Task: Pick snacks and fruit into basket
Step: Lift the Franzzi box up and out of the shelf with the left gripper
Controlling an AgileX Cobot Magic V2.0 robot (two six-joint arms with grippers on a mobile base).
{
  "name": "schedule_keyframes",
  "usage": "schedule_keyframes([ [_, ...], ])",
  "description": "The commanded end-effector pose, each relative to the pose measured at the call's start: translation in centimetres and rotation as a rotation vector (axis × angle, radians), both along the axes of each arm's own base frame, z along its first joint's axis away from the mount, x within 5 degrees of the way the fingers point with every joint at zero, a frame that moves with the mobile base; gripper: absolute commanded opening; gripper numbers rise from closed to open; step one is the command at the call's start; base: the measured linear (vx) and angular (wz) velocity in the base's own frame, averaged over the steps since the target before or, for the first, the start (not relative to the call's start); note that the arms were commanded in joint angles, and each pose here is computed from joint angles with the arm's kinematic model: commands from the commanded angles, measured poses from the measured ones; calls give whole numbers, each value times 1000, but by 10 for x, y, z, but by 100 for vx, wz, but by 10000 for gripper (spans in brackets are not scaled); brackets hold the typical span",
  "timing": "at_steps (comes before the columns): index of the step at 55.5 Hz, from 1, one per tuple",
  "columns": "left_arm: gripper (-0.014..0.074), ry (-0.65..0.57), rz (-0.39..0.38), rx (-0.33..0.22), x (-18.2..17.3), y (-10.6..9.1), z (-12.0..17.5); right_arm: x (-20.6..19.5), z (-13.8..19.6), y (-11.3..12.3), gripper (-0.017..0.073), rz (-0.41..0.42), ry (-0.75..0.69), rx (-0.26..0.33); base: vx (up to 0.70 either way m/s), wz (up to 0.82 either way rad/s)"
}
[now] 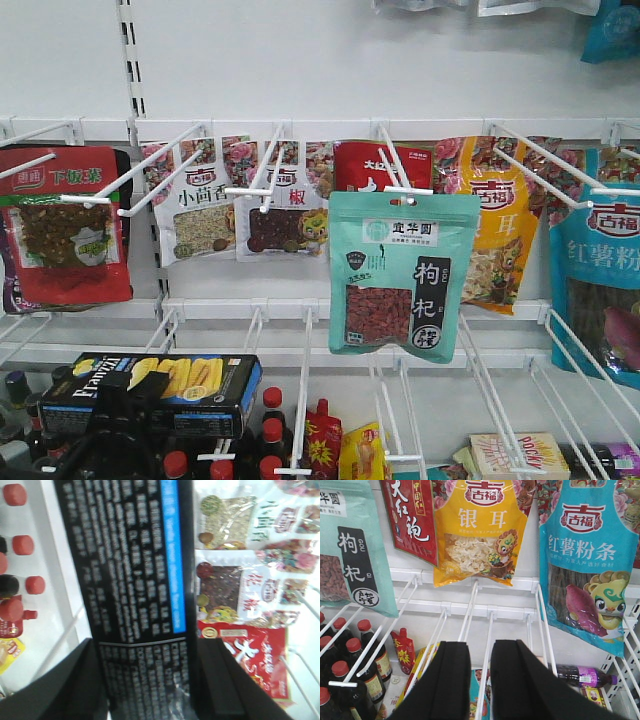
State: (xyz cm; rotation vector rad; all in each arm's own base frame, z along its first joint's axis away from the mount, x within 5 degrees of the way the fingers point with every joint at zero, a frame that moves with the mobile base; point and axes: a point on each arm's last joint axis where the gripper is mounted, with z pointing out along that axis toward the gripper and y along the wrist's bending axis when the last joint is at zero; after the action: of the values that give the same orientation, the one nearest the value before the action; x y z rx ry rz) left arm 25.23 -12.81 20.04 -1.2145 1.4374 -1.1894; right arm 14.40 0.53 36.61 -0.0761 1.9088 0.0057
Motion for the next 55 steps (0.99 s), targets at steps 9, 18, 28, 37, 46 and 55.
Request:
schedule_keyframes([
  [9,-5,-194,-184,137,-14,-8,51,1,19,-2,209,-8,-120,-15,0,0],
  [18,-5,-197,-356,325,-26,-16,61,1,19,-2,209,-8,-120,-15,0,0],
  [28,-5,-269,-556,667,-31,-29,89,1,19,-2,209,-8,-120,-15,0,0],
  [37,-5,-269,-656,910,-32,-32,108,1,19,-2,209,-8,-120,-15,0,0],
  [46,3,-272,-696,1058,-37,-28,114,1,19,-2,209,-8,-120,-15,0,0],
  [55,15,-322,-711,1185,-47,-20,124,1,19,-2,209,-8,-120,-15,0,0],
])
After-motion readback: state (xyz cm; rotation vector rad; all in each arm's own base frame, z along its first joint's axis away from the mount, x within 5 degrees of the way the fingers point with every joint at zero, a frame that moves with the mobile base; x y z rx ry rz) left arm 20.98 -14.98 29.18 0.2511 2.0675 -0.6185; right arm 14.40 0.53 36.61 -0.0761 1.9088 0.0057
